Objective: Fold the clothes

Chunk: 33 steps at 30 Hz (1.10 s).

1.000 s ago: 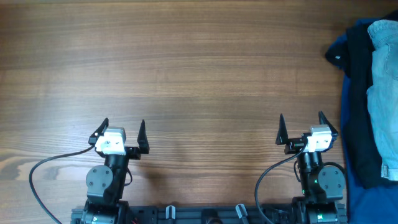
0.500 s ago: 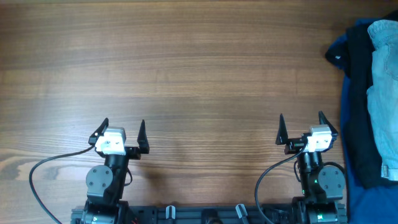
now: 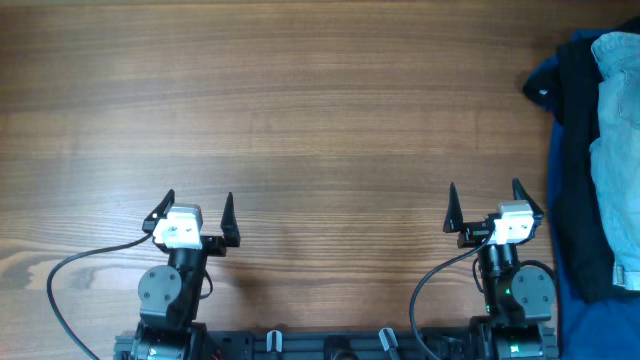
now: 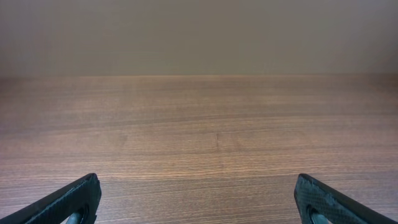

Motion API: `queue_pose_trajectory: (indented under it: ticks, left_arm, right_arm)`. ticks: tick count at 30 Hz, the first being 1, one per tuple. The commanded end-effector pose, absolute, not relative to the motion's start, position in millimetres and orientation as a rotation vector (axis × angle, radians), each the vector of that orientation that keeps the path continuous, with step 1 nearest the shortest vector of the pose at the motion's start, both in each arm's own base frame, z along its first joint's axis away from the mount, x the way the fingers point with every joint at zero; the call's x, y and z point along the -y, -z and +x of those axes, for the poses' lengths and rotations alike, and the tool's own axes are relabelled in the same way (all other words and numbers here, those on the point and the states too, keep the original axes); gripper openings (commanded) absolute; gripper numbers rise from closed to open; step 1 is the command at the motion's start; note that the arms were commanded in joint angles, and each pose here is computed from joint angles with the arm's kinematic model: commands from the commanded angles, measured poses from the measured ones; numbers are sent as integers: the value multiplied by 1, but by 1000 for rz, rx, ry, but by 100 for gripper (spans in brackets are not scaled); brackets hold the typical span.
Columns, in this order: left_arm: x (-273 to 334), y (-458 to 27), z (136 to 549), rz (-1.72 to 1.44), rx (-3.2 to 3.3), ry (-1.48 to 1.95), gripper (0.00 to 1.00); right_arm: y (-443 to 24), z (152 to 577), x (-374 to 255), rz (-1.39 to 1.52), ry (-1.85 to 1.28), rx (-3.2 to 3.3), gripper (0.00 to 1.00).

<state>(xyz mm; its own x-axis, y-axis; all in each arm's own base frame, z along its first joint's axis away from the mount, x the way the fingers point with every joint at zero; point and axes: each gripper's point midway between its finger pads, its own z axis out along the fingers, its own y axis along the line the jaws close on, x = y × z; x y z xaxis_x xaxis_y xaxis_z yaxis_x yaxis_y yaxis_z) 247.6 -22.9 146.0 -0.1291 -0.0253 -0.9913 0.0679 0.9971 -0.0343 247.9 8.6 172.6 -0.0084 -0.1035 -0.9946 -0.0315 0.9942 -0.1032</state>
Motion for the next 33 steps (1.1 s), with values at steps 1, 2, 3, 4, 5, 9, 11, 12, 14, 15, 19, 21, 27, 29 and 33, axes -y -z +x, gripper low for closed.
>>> queue_pose_trajectory:
  ticks: [1,2,3,4,5,9,11,12,14,15,19,21,27,29,33]
  left_arm:
    - [22,-144,248,46,-1701,60,100]
    - [22,-144,248,46,-1701,60,100]
    - [22,-144,248,46,-1701,60,100]
    - [22,-144,248,46,-1701,60,100]
    - [22,-144,248,46,-1701,60,100]
    - [22,-144,248,46,-1701,60,100]
    - [22,-144,248,46,-1701,60,100]
    - [22,-144,248,46,-1701,60,100]
    - [22,-144,248,46,-1701,60,100]
    - [22,-144,248,46,-1701,60,100]
    - [22,-144,248,46,-1701,60,100]
    - [22,-144,248,46,-1701,60,100]
    - [22,-144,248,46,-1701,60,100]
    - [22,-144,248,46,-1701,60,100]
    - [22,-144,248,46,-1701,60,100]
  right_arm:
    - [-171,248,-4,-96,82,-1585,100]
    - [-171,248,-4,-96,82,-1585,100]
    - [-171,248,-4,-96,82,-1584,100]
    - [-171,248,-4,-96,82,-1584,100]
    - [-171,248,-4,-96,82,-1584,100]
    - [-171,248,-4,-96,82,-1585,100]
    - [-171,248,-4,-96,82,-1585,100]
    - [-171,248,-4,-96,82,-1585,100]
    - [-171,248,-4,-96,82,-1585,100]
    - [-171,248,-4,-96,82,-1584,100]
    - [-171,248,-4,-96,82,-1585,100]
    - [-171,248,-4,-96,82,-1585,100]
    - [-205,244,-26,-219,21,-1480,100]
    - [-236,235,-26,-180,-22,-1457,100]
    - [-311,214,-22,-156,-6,-1350,100]
